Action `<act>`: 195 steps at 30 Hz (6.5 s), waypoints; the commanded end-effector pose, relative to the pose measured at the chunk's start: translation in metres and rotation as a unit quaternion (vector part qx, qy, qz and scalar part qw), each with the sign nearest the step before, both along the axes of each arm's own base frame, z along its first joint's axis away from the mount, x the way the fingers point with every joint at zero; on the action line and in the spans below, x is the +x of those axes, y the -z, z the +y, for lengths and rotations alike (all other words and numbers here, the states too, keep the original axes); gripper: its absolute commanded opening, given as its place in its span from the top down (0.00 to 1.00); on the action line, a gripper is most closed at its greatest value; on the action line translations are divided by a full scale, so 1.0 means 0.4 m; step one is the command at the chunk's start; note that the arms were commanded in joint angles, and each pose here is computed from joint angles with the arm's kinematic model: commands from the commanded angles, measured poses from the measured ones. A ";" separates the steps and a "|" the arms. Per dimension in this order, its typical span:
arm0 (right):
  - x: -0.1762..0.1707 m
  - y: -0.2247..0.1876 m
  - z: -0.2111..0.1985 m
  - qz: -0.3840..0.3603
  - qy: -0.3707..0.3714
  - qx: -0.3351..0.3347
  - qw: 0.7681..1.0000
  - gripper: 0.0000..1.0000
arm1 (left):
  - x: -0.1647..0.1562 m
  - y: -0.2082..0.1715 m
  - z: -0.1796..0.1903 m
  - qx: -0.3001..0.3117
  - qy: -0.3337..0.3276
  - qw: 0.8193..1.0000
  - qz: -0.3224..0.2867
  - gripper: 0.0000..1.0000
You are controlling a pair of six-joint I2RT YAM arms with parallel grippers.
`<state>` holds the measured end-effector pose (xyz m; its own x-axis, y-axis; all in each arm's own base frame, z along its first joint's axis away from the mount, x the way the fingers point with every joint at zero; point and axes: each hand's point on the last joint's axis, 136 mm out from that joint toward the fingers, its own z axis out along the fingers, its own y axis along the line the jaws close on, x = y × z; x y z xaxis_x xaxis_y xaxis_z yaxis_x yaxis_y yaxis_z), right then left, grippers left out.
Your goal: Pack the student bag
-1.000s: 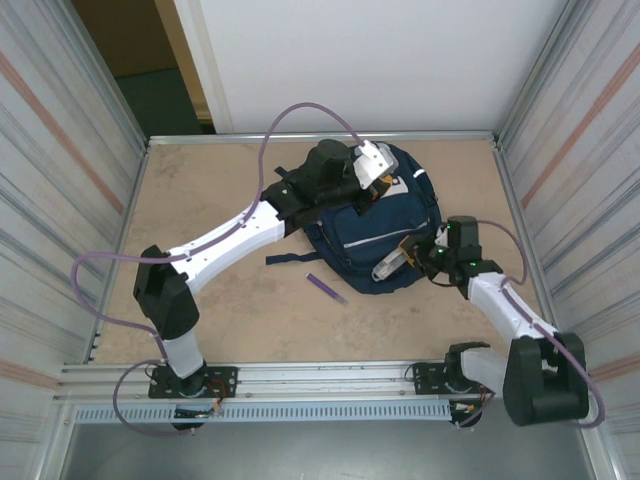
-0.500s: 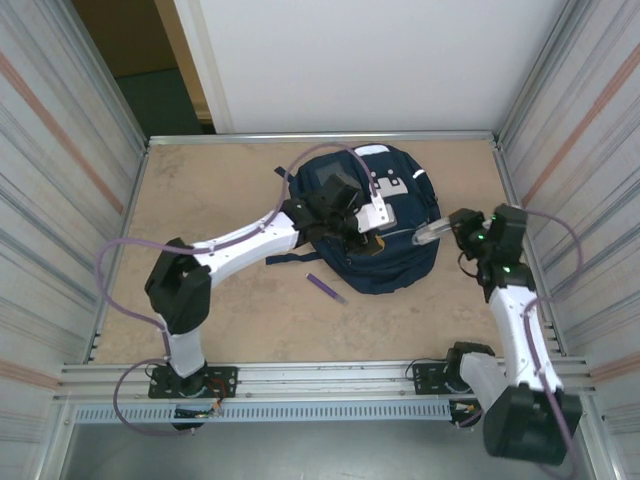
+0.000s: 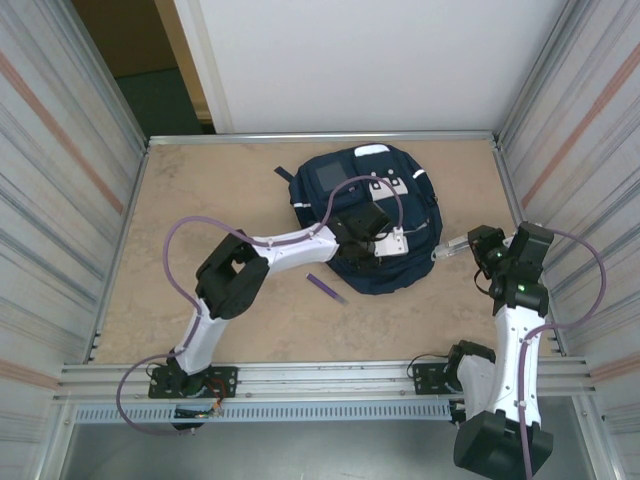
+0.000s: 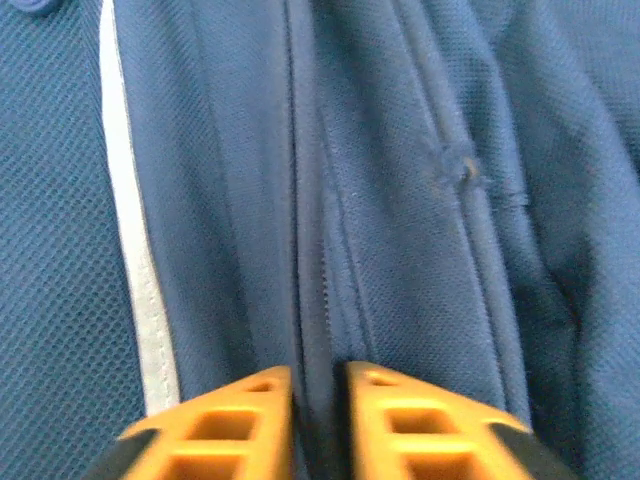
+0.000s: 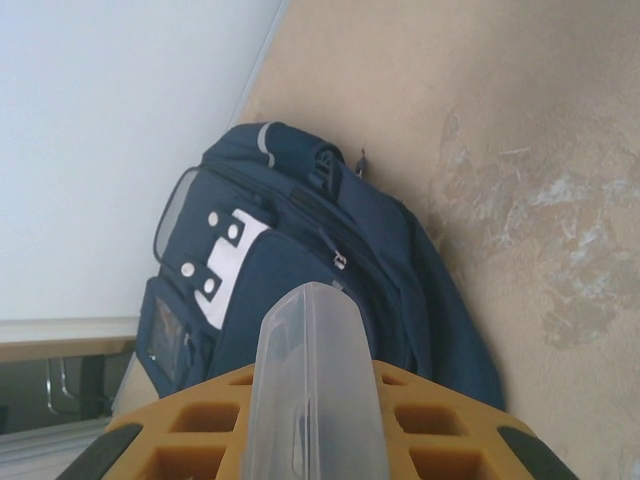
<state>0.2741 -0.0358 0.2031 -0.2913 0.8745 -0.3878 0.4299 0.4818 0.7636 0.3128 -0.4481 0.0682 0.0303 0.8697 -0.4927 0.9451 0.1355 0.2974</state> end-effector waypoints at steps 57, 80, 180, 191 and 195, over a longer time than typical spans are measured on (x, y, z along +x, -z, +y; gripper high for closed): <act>0.355 0.264 0.358 0.133 -0.218 0.054 0.965 0.46 | 0.112 -0.613 0.080 -0.287 -0.122 0.946 -0.090 1.00; -0.244 0.230 0.581 0.068 -0.554 -0.246 0.793 0.46 | 0.174 -0.348 0.081 -0.292 -0.184 0.935 0.085 1.00; -0.013 0.182 0.313 0.148 -0.270 -0.091 0.947 0.38 | 0.027 -0.403 0.064 -0.346 -0.174 0.905 0.178 1.00; -0.122 0.028 0.267 0.122 -0.285 -0.170 0.935 0.42 | 0.000 -0.255 0.068 -0.296 -0.251 0.881 0.269 0.85; -0.151 0.004 0.313 0.124 -0.324 -0.178 0.921 0.42 | -0.033 -0.238 0.138 -0.274 -0.305 0.868 0.280 0.64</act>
<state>0.2325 0.0849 0.2040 -0.7771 0.3942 -0.4907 0.1350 0.8659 0.4817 0.3155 -0.4134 0.1619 -0.6594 0.2974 -0.6905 0.6983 0.5825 -0.4160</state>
